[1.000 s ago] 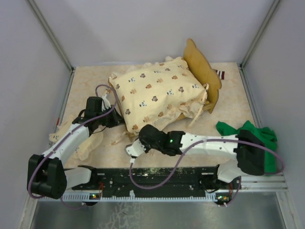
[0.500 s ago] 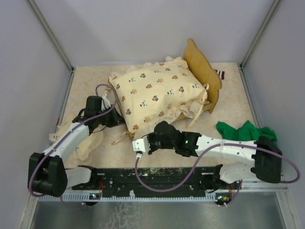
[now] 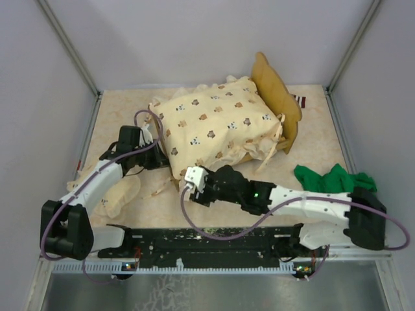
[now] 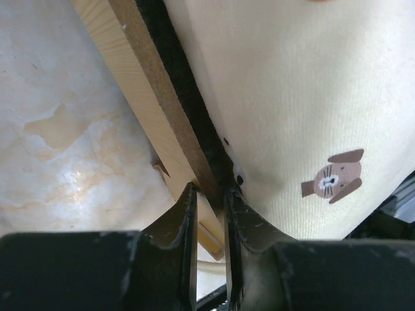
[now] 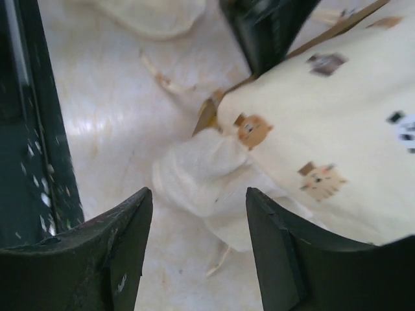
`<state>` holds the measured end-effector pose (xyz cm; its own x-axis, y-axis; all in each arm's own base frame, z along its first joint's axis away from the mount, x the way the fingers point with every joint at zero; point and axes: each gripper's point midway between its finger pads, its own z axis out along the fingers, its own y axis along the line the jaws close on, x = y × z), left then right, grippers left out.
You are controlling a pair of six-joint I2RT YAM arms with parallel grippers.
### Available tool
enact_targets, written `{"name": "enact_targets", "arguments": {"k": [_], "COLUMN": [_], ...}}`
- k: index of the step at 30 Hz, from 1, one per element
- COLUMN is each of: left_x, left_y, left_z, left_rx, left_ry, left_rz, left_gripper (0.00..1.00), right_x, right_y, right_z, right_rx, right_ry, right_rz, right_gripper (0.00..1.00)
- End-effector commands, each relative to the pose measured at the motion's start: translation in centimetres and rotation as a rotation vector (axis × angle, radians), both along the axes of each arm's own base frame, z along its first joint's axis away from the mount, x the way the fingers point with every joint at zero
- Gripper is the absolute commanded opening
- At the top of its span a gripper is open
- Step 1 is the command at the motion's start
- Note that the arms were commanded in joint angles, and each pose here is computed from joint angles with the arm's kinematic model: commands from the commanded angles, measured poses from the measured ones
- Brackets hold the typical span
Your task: Set up the pet bed
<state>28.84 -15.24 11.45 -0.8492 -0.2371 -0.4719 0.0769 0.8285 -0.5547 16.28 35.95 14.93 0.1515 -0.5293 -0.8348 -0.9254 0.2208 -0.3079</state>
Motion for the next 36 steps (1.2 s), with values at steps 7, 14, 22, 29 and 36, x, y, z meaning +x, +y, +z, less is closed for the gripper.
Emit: {"name": "enact_targets", "arguments": {"k": [7,14,22,29,36], "left_x": [2.4,3.2,3.5,2.1,-0.5], "left_y": [5.6,8.9,9.3,2.4,-5.2], "left_z": [-0.1,1.5,9.2,15.1,17.9], "left_rx": [0.346,0.504,0.405,0.124,0.043], "left_ry": [-0.144,-0.248,-0.384,-0.677,-0.991], "left_rz": [-0.096,-0.035,0.181,-0.091,-0.399], "left_gripper": [0.00,0.00,0.48,0.54,0.53], "right_x": [1.9,2.3,4.6,9.7,14.7], "right_y": [-6.7,-11.8,-16.6,-20.6,-25.9], "right_z": [13.8,11.9,10.6,11.5,14.2], "right_rx": [0.554,0.454,0.417,0.473,0.445], "right_ry": [0.310,0.339,0.210,0.192,0.089], "right_rz": [-0.599,-0.851,-1.078,-1.143,-1.269], "right_gripper": [0.57,0.54,0.51,0.51,0.50]}}
